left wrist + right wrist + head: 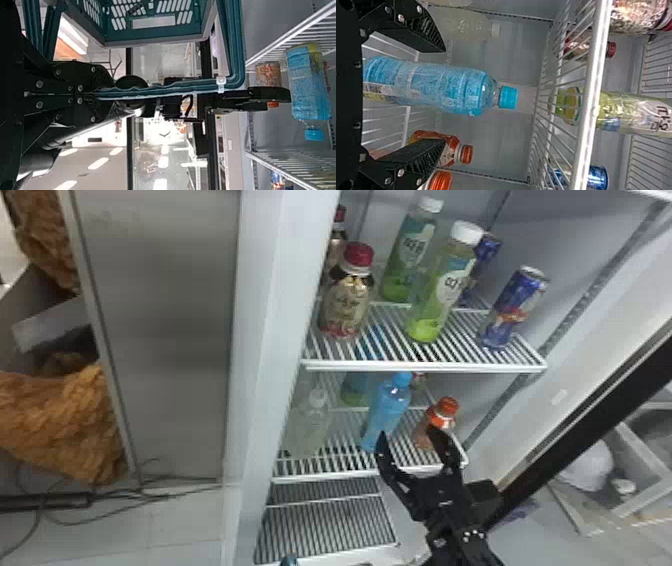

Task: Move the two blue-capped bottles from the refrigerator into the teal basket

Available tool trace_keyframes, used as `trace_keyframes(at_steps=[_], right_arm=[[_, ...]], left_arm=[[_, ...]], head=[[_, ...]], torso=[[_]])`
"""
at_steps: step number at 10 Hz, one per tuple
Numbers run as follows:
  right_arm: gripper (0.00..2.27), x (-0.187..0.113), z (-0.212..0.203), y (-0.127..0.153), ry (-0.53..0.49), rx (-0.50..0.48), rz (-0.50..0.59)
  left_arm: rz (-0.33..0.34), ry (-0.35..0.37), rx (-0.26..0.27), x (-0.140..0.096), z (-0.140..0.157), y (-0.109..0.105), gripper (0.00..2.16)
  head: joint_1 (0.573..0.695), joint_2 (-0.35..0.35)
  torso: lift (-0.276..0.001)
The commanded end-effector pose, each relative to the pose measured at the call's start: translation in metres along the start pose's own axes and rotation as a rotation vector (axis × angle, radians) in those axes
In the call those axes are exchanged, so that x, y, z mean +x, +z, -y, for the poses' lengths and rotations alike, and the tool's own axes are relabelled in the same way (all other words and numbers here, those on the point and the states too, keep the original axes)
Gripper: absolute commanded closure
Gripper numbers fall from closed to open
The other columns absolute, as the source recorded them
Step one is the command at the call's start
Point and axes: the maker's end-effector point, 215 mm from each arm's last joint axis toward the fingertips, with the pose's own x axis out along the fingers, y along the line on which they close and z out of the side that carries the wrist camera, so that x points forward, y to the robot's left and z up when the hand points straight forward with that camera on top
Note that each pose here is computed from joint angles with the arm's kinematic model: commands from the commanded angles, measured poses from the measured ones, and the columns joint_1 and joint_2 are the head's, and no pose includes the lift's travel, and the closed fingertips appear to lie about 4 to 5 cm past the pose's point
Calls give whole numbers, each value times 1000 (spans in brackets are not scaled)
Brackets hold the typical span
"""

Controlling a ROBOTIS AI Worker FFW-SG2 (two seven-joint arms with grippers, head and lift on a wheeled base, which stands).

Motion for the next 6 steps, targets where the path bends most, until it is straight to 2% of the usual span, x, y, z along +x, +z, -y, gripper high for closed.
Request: trace_keyframes(at_steps=[1, 6], right_arm=[[211, 13, -2, 0, 6, 6, 7], [211, 45, -3, -8, 12, 29, 3]], left_arm=[[-1, -2, -2, 0, 0, -1, 1142], [-6, -16, -6, 2, 4, -1, 1142]], head=[[695, -350], [695, -350]], torso=[[-144], [-144]])
